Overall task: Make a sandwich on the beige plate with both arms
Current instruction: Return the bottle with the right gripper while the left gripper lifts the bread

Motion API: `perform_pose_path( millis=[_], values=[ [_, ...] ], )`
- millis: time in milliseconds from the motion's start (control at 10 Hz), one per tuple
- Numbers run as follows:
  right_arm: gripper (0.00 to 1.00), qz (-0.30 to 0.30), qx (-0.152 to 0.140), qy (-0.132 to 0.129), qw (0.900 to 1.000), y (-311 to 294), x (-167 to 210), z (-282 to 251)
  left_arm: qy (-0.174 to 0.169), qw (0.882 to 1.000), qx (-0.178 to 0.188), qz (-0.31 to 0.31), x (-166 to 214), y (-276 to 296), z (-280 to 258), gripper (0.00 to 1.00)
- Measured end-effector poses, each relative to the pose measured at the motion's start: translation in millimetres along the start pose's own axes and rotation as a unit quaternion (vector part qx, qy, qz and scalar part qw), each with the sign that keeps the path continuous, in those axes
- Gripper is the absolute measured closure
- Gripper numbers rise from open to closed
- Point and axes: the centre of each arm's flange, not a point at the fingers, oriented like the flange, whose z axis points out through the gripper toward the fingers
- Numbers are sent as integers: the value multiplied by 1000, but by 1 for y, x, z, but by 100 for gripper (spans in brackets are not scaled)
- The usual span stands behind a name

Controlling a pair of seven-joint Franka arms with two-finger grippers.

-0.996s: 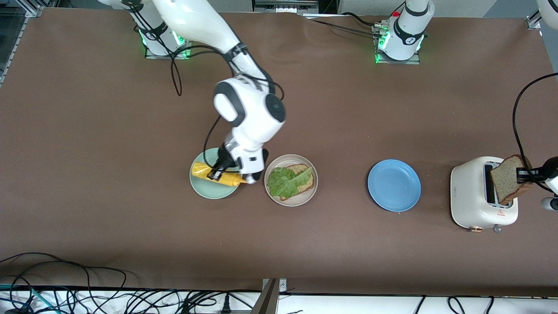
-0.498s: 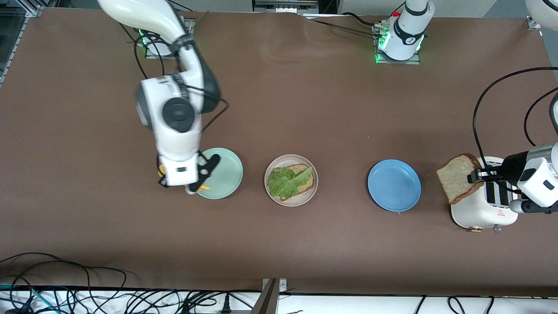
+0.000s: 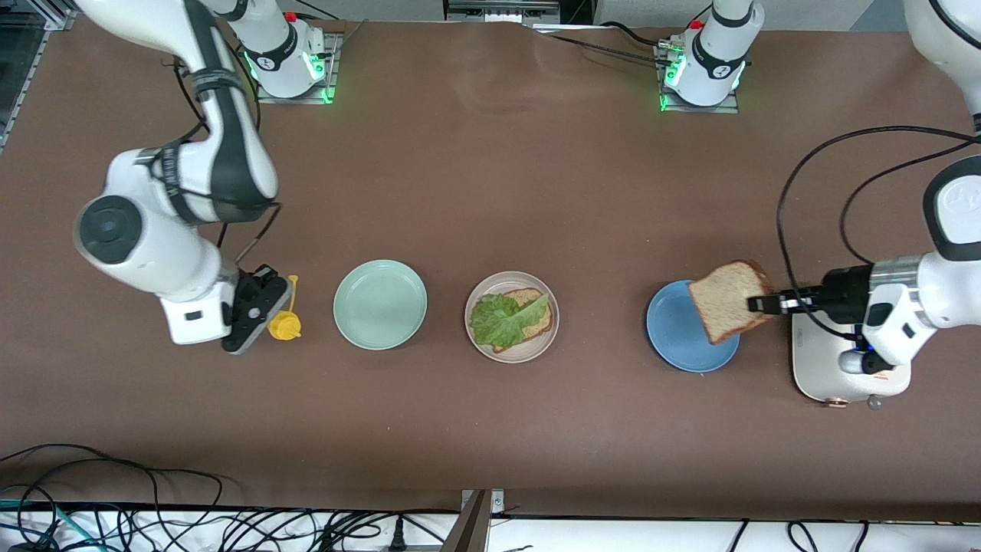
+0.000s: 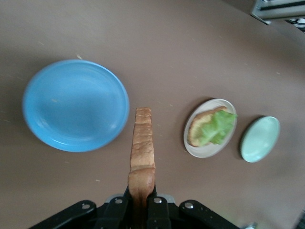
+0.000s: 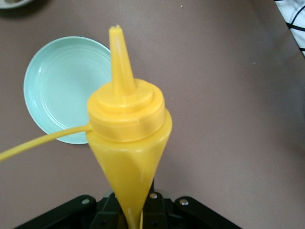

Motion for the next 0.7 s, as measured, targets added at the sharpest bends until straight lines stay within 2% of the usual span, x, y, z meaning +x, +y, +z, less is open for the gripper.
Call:
perform_pose_path(
  millis=[199,299,498,697],
  values=[
    [90,-4,44,52,998,24,-34,10,-29,999,-37,-22,-3,7,23,90],
    [90,-6,66,87,994,35,-51,16,-41,997,-54,-24,-5,14,36,90],
    [90,-3,105,166,980,52,-88,34,-42,997,-68,-24,-8,38,61,90],
    [90,-12,129,234,964,57,-121,62,-39,993,-107,-36,-8,55,83,90]
  ],
)
